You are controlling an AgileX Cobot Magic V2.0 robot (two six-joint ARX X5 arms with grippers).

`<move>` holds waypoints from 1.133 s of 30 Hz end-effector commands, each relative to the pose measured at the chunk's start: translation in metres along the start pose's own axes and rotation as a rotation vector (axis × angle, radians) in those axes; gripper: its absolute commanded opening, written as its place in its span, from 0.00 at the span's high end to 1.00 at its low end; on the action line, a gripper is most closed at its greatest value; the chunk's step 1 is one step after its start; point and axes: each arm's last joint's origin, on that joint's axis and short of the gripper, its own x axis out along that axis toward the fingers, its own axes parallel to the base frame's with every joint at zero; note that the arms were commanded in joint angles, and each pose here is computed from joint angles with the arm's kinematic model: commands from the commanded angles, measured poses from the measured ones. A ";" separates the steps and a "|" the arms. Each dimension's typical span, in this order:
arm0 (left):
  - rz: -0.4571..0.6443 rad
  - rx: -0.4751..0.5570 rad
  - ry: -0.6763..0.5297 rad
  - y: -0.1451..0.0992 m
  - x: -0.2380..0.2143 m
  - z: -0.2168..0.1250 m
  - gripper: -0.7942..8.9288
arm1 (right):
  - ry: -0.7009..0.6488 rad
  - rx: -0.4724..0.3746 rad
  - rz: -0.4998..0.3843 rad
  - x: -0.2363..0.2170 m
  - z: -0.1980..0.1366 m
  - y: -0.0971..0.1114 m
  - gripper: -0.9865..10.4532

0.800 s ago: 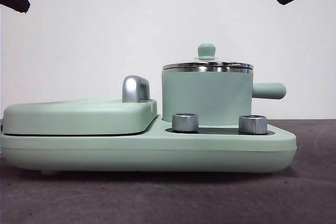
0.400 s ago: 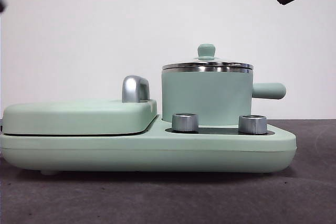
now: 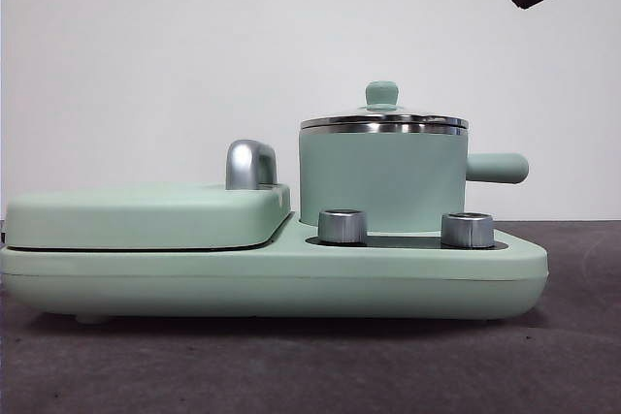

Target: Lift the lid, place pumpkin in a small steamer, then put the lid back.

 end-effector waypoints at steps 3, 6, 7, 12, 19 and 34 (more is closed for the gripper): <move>0.031 -0.010 -0.062 0.003 -0.002 -0.006 0.91 | -0.011 -0.005 0.007 0.000 0.002 0.001 0.90; 0.032 -0.009 -0.068 0.004 0.000 -0.010 0.91 | -0.011 -0.005 0.007 0.000 0.002 0.001 0.90; 0.028 -0.014 -0.063 0.004 0.001 -0.012 0.91 | -0.011 -0.005 0.007 0.000 0.002 0.001 0.90; 0.026 -0.046 -0.033 0.004 0.001 -0.015 0.91 | -0.011 -0.005 0.007 0.000 0.002 0.001 0.90; 0.026 -0.046 -0.036 0.004 0.001 -0.015 0.91 | -0.011 -0.005 0.007 0.000 0.002 0.001 0.90; 0.026 -0.046 -0.036 0.004 0.001 -0.015 0.91 | -0.159 -0.219 -0.166 -0.006 -0.005 -0.011 0.90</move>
